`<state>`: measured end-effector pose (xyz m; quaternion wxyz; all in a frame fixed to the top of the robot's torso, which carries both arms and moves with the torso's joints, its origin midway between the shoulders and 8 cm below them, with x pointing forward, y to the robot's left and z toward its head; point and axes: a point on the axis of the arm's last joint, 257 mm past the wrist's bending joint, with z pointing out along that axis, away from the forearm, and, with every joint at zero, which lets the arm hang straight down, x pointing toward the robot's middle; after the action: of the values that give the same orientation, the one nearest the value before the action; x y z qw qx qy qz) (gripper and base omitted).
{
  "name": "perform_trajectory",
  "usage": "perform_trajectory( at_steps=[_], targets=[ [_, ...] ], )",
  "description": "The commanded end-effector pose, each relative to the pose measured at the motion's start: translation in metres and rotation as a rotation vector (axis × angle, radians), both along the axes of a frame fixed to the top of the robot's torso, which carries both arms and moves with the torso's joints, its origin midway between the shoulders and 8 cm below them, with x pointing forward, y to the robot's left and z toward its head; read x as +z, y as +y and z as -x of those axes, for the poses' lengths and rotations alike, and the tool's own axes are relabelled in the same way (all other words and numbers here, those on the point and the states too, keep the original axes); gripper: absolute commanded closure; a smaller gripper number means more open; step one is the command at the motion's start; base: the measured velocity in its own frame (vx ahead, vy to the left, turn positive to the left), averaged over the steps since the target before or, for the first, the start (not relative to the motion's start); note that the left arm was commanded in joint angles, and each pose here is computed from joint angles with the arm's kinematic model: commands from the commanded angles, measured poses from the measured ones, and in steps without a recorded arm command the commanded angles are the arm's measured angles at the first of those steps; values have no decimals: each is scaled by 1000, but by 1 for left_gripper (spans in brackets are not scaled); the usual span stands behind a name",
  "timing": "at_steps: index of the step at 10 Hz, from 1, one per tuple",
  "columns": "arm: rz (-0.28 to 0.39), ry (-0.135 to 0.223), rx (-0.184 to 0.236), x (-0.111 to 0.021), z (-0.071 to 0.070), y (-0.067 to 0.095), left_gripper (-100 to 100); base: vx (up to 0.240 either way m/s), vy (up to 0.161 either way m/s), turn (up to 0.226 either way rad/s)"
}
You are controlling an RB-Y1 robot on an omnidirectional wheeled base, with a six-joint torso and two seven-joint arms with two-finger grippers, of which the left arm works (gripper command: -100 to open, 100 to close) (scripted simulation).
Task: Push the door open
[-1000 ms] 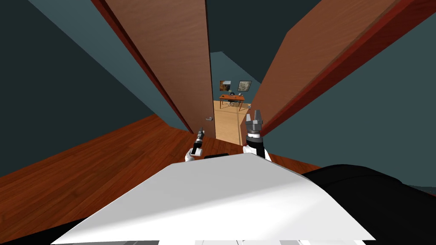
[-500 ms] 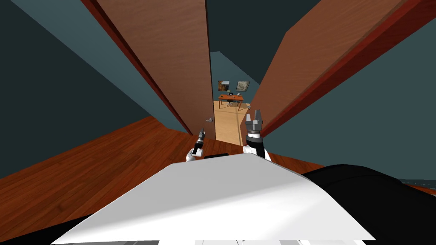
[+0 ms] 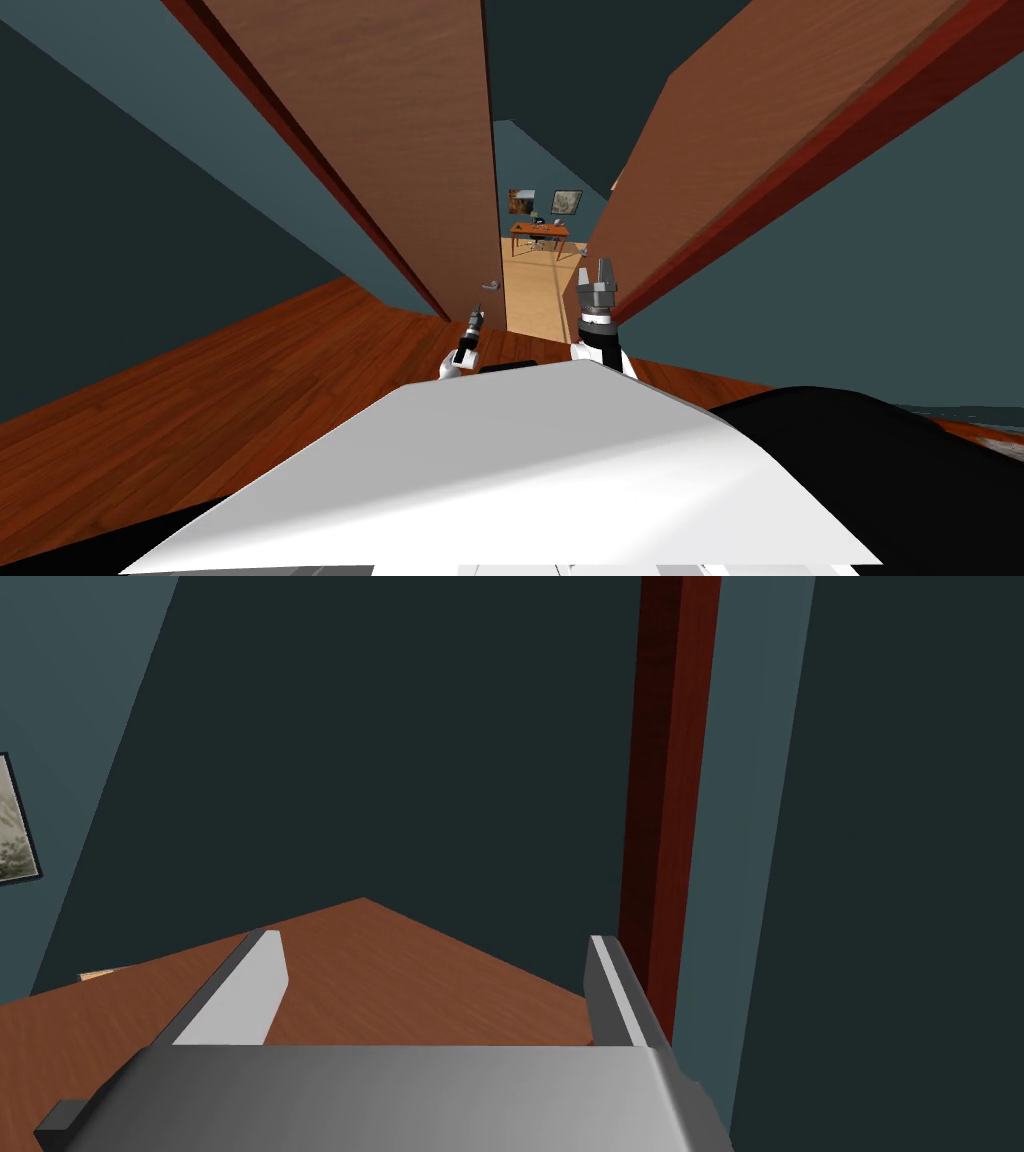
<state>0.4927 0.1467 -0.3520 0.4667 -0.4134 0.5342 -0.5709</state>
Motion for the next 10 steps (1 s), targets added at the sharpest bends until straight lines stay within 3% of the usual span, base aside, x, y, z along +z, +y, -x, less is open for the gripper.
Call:
perform_trajectory(
  at_steps=[1,8,10],
  targets=[
    [0,12,-4,-5,0,-3,-100,68,39,-54],
    [4,87,-29,-38,6,-22,-100,88,68,-79],
    [-7,79,-20,-35,4,-13,-100,71,3,-26]
  ],
)
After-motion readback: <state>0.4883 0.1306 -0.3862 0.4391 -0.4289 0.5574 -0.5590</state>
